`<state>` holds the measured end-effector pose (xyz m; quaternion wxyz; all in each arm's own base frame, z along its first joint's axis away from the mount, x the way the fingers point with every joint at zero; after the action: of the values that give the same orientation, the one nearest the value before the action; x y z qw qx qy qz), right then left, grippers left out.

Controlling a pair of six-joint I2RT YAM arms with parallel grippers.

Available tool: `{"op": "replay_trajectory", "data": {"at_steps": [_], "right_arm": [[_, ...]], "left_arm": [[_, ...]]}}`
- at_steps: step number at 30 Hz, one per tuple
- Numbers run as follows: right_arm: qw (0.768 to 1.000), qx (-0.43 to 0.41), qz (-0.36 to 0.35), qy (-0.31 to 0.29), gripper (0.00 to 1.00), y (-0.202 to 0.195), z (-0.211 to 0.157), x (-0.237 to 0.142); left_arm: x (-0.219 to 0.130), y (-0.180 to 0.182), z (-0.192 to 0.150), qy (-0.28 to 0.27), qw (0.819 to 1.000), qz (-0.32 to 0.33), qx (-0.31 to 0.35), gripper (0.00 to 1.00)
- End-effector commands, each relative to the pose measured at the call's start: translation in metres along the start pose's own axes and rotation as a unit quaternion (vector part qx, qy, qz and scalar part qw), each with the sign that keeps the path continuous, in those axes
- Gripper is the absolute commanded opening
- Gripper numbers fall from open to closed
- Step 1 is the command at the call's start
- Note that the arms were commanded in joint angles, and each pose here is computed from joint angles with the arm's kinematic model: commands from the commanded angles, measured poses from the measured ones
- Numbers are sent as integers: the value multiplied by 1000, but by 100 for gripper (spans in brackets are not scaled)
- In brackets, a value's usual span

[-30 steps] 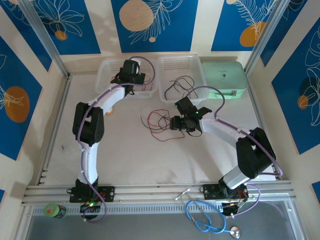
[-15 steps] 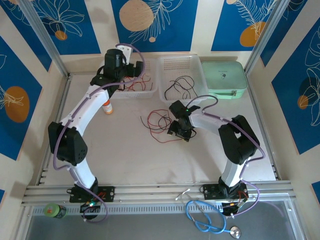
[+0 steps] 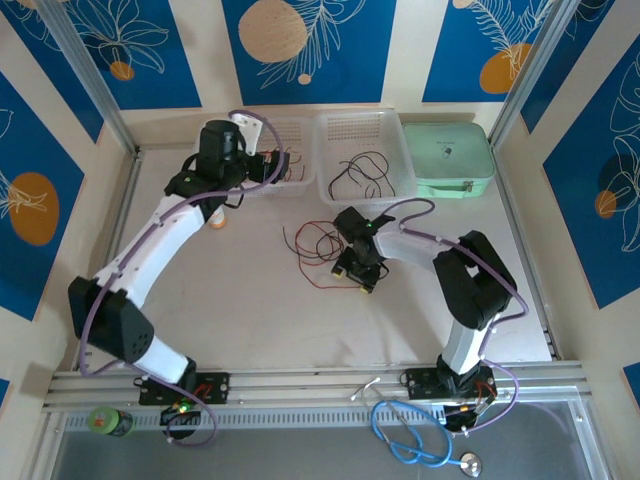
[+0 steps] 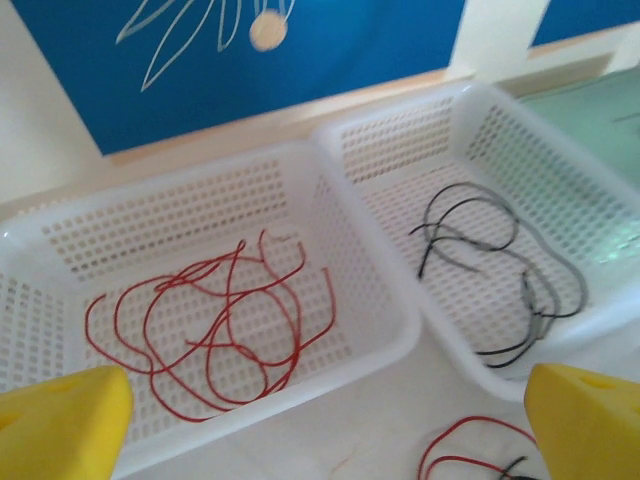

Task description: Untangle the cables

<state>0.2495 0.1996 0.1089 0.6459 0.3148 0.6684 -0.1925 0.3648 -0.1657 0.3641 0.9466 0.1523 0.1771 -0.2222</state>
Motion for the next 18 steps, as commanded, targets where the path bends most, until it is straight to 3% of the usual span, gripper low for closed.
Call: {"op": "replay_trajectory", "data": {"at_steps": [1, 6, 18], "right_arm": [[999, 9, -20, -24, 64, -16, -3, -20], [998, -1, -37, -51, 66, -24, 0, -29], [999, -9, -41, -21, 65, -1, -1, 13]], "left_arm": [[-23, -13, 5, -14, 1000, -28, 1, 100], [-37, -12, 6, -9, 1000, -26, 1, 100], [-59, -24, -9, -5, 998, -55, -25, 100]]}}
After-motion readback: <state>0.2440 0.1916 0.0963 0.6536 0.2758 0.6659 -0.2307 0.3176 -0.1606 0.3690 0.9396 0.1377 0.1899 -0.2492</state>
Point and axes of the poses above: each hand's point on the last joint's axis, 136 mm out from that joint toward the fingers, its own x axis out along the fingers, its own y axis along the line the jaws close on, z = x × y, the point moved 8 cm from there along -x, back along the fingers, and after that the axes turned 14 degrees about x, right-handed, at the moved point
